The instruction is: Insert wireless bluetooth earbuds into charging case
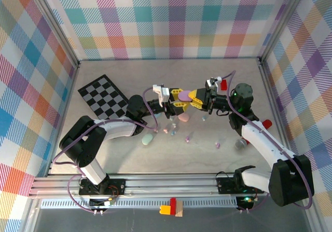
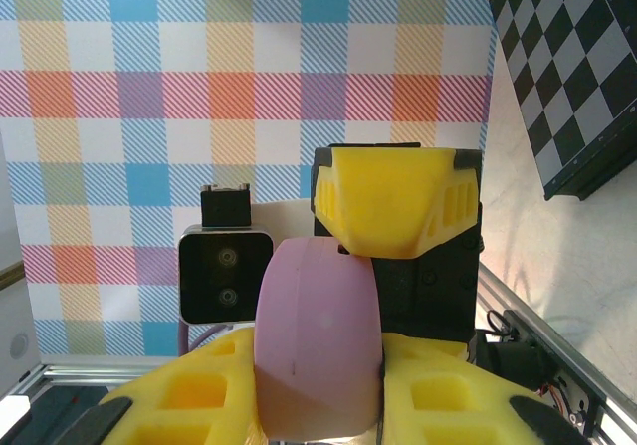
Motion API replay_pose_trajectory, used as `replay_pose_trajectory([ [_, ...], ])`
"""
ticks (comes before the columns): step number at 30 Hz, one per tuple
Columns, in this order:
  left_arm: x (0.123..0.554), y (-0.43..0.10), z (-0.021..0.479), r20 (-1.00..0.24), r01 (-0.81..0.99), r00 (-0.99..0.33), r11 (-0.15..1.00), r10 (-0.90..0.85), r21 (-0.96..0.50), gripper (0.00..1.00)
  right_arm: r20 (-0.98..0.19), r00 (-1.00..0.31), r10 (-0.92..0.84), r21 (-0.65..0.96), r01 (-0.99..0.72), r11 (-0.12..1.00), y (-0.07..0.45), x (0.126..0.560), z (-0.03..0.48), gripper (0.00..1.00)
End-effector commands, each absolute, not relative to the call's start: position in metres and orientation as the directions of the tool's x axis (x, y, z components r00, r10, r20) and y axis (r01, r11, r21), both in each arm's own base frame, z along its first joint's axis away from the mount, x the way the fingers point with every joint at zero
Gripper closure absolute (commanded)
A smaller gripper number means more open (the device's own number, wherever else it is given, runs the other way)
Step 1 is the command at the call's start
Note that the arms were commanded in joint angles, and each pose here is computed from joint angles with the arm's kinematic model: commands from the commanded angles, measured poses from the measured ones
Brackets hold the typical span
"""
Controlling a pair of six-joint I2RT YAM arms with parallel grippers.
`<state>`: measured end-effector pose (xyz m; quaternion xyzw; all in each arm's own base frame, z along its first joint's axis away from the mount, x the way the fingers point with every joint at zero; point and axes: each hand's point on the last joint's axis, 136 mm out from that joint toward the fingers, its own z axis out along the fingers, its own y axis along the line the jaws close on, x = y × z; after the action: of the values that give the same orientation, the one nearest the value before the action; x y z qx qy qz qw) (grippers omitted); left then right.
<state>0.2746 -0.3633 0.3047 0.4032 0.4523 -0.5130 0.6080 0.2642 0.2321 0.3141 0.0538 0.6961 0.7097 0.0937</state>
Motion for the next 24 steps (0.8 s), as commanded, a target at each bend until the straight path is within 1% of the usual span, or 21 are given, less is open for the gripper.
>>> replay_pose_trajectory([
  [1,0.268,-0.364,0.323,-0.947,0.991,0.106,0.113,-0.302,0.075,0.54,-0.093,-0.973,0.213,0.995,-0.099,-0.015,0.23,0.263,0.323,0.99],
  [3,0.267,-0.364,0.324,-0.947,0.991,0.106,0.11,-0.302,0.076,0.58,-0.092,-0.973,0.214,0.995,-0.098,-0.015,0.23,0.263,0.323,0.99],
  [7,0.267,-0.364,0.323,-0.948,0.992,0.103,0.106,-0.3,0.074,0.61,-0.092,-0.972,0.216,0.995,-0.096,-0.007,0.23,0.264,0.32,0.98],
  [8,0.267,-0.364,0.322,-0.948,0.992,0.103,0.106,-0.3,0.074,0.62,-0.091,-0.972,0.218,0.996,-0.093,-0.003,0.23,0.265,0.319,0.95],
  [9,0.267,-0.364,0.322,-0.948,0.992,0.103,0.105,-0.3,0.074,0.62,-0.091,-0.971,0.219,0.996,-0.092,0.002,0.23,0.264,0.318,0.87],
  [11,0.267,-0.364,0.322,-0.949,0.992,0.102,0.107,-0.299,0.073,0.62,-0.088,-0.97,0.225,0.996,-0.088,0.011,0.23,0.265,0.316,0.68],
  [12,0.266,-0.363,0.321,-0.95,0.992,0.1,0.107,-0.297,0.071,0.62,-0.089,-0.969,0.228,0.996,-0.089,0.012,0.23,0.266,0.316,0.56],
  [13,0.267,-0.363,0.32,-0.95,0.991,0.102,0.109,-0.296,0.073,0.62,-0.091,-0.969,0.232,0.996,-0.091,0.012,0.229,0.267,0.316,0.48],
  [14,0.267,-0.363,0.318,-0.951,0.991,0.104,0.112,-0.292,0.074,0.62,-0.099,-0.964,0.246,0.995,-0.099,0.013,0.228,0.269,0.316,0.39],
  [16,0.268,-0.362,0.314,-0.952,0.99,0.106,0.124,-0.286,0.073,0.62,-0.119,-0.957,0.263,0.993,-0.116,0.027,0.227,0.271,0.315,0.29],
  [17,0.268,-0.361,0.312,-0.954,0.989,0.105,0.127,-0.283,0.071,0.62,-0.129,-0.954,0.271,0.992,-0.122,0.044,0.226,0.272,0.314,0.26],
  [19,0.268,-0.359,0.308,-0.956,0.989,0.102,0.133,-0.276,0.067,0.62,-0.184,-0.94,0.287,0.981,-0.156,0.118,0.223,0.273,0.309,0.2],
  [22,0.266,-0.354,0.303,-0.96,0.989,0.095,0.137,-0.265,0.06,0.62,-0.293,-0.914,0.281,0.936,-0.214,0.281,0.215,0.272,0.298,0.13],
  [24,0.264,-0.351,0.298,-0.963,0.989,0.085,0.139,-0.257,0.05,0.62,-0.4,-0.888,0.229,0.87,-0.288,0.4,0.209,0.269,0.292,0.08],
])
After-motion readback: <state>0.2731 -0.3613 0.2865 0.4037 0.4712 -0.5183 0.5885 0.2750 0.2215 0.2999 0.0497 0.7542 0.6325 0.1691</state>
